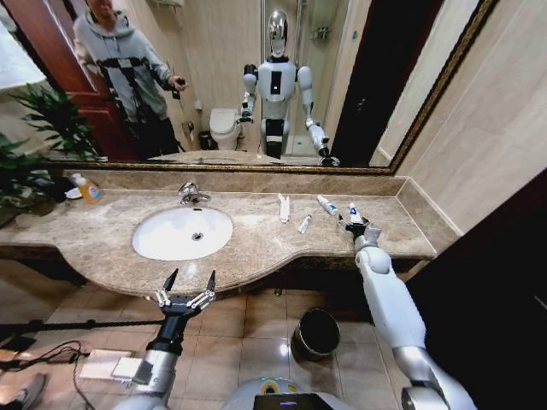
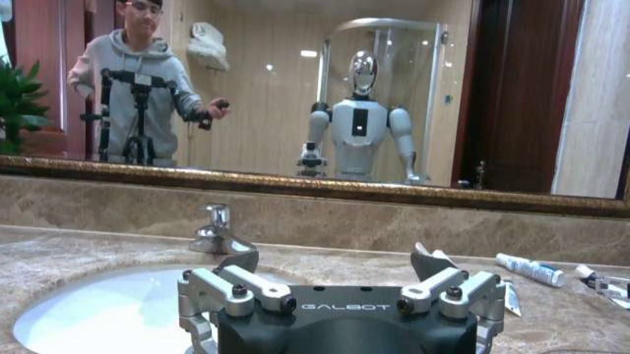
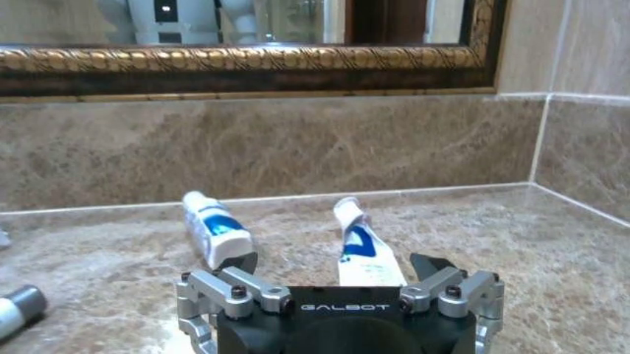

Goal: Pick up the trash from the sink and place it in the trash bin.

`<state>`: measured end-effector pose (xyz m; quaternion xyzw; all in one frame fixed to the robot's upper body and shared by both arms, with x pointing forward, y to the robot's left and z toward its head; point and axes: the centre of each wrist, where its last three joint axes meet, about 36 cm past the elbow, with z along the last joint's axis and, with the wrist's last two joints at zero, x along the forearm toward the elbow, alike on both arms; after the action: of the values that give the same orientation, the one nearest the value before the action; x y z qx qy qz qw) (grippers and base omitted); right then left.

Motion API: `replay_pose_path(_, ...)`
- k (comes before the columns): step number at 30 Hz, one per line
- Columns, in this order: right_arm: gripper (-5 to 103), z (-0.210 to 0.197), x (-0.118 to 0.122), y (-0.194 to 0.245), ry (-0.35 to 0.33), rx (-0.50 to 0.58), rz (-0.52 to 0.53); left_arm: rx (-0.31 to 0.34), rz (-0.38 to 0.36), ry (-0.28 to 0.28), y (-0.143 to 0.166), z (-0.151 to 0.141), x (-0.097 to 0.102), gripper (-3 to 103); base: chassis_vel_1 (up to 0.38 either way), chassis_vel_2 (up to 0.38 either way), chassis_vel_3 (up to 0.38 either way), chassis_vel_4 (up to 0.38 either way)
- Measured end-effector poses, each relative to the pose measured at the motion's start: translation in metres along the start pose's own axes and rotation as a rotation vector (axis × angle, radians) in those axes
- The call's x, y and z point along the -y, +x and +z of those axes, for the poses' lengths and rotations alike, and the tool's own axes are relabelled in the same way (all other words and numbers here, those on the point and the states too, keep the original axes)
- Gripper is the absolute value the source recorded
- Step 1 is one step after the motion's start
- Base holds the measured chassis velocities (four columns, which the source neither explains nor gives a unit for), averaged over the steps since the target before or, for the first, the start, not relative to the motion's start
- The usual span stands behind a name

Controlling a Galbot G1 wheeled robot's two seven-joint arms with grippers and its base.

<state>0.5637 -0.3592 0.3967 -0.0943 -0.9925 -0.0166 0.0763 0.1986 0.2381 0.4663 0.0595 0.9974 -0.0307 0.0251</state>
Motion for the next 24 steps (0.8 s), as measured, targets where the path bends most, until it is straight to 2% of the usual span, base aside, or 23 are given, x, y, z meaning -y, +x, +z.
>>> replay_pose_path(3, 102, 0.003, 0.003, -0.002, -0.003, -0.004, 0.008, 0.000, 0.000, 0.000, 0.000, 0.000, 0.000, 100, 0.000, 0.000, 0.000, 0.000)
replay_pose_path(5, 94, 0.007, 0.006, -0.002, -0.004, -0.011, 0.014, 0.000, 0.000, 0.000, 0.000, 0.000, 0.000, 100, 0.000, 0.000, 0.000, 0.000)
replay_pose_path(6, 94, 0.007, 0.006, -0.002, -0.004, -0.011, 0.014, 0.000, 0.000, 0.000, 0.000, 0.000, 0.000, 100, 0.000, 0.000, 0.000, 0.000)
replay_pose_path(10, 75, 0.013, 0.010, -0.002, -0.010, -0.024, 0.018, 0.000, 0.000, 0.000, 0.000, 0.000, 0.000, 100, 0.000, 0.000, 0.000, 0.000)
replay_pose_path(12, 75, 0.014, 0.011, -0.002, -0.012, -0.027, 0.019, 0.000, 0.000, 0.000, 0.000, 0.000, 0.000, 100, 0.000, 0.000, 0.000, 0.000)
replay_pose_path(13, 64, 0.016, 0.011, -0.001, -0.013, -0.031, 0.020, 0.000, 0.000, 0.000, 0.000, 0.000, 0.000, 100, 0.000, 0.000, 0.000, 0.000)
replay_pose_path(14, 59, 0.018, 0.012, 0.000, -0.013, -0.032, 0.021, 0.000, 0.000, 0.000, 0.000, 0.000, 0.000, 100, 0.000, 0.000, 0.000, 0.000)
replay_pose_path(15, 59, 0.018, 0.012, 0.000, -0.013, -0.032, 0.021, 0.000, 0.000, 0.000, 0.000, 0.000, 0.000, 100, 0.000, 0.000, 0.000, 0.000)
replay_pose_path(16, 54, 0.019, 0.012, 0.000, -0.014, -0.032, 0.022, 0.000, 0.000, 0.000, 0.000, 0.000, 0.000, 100, 0.000, 0.000, 0.000, 0.000)
replay_pose_path(18, 54, 0.020, 0.013, 0.001, -0.015, -0.032, 0.023, 0.000, 0.000, 0.000, 0.000, 0.000, 0.000, 100, 0.000, 0.000, 0.000, 0.000)
replay_pose_path(22, 32, 0.019, 0.012, 0.004, -0.027, -0.028, 0.024, 0.000, 0.000, 0.000, 0.000, 0.000, 0.000, 100, 0.000, 0.000, 0.000, 0.000)
replay_pose_path(23, 32, 0.019, 0.012, 0.004, -0.027, -0.028, 0.024, 0.000, 0.000, 0.000, 0.000, 0.000, 0.000, 100, 0.000, 0.000, 0.000, 0.000)
replay_pose_path(24, 27, 0.019, 0.012, 0.005, -0.030, -0.028, 0.023, 0.000, 0.000, 0.000, 0.000, 0.000, 0.000, 100, 0.000, 0.000, 0.000, 0.000)
